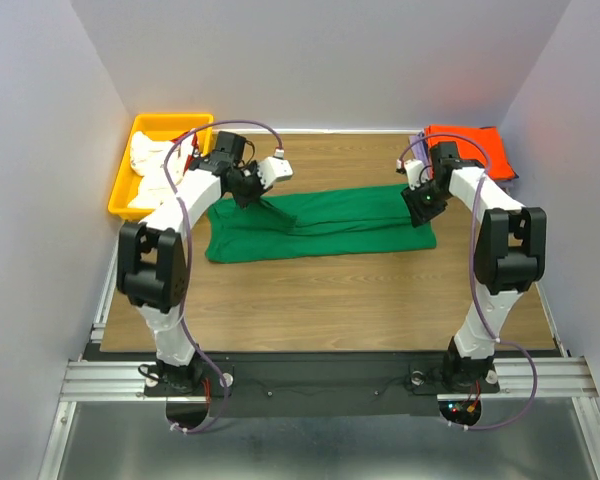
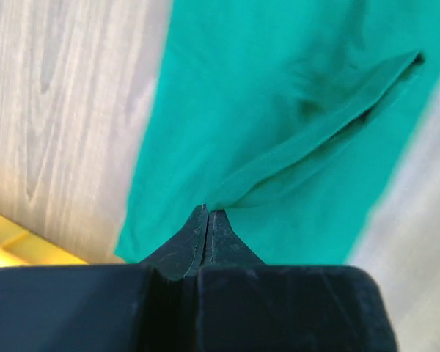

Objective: Fold and stack the t-shirts
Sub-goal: Fold the tshirt

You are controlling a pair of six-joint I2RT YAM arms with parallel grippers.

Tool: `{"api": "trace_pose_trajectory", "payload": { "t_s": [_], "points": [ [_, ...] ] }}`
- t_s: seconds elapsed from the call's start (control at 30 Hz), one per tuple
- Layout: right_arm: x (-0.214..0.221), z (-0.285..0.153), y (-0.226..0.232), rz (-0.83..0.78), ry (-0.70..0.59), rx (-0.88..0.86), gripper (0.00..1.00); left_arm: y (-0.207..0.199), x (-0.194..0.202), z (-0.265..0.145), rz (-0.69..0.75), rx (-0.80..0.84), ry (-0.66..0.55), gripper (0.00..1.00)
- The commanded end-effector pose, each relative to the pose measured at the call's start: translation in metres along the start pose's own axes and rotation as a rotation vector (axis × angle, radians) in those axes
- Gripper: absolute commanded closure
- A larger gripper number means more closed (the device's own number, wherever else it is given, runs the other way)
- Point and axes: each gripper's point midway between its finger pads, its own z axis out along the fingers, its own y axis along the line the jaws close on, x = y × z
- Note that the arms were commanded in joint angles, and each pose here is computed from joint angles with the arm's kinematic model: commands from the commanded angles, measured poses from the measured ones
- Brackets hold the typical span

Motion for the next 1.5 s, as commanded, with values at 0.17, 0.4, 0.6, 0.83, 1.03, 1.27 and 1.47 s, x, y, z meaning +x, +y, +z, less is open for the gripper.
{"api": "trace_pose_trajectory", "payload": {
  "t_s": [0.17,0.4,0.6,0.83,1.03,1.27,1.47],
  "points": [
    [-0.028,-0.010,-0.020,-0.015,-0.057,0.049,0.57,0.074,-0.007,0.028,-0.090,-0.057,-0.049,1.00],
    [-0.026,0.002,-0.020,-0.006,-0.040,0.028,0.58,0.072,0.002,0.045,-0.116,-0.033,-0.032,1.00],
    [-0.025,0.002,-0.020,-0.012,-0.038,0.031,0.58,0.044,0.004,0.034,-0.142,0.004,-0.015,0.99],
    [-0.022,0.000,-0.017,-0.013,-0.039,0.024,0.58,-0.026,0.016,0.022,-0.095,0.110,0.054,0.94],
    [-0.022,0.002,-0.015,-0.008,-0.040,0.014,0.58,-0.064,0.050,0.028,-0.078,0.210,0.166,0.65],
    [-0.022,0.001,-0.015,-0.009,-0.039,0.017,0.58,-0.035,0.005,0.020,-0.094,0.181,0.030,0.50],
    [-0.020,0.002,-0.014,-0.007,-0.037,0.012,0.58,-0.020,-0.020,0.038,-0.220,0.190,-0.040,0.43]
  ]
}}
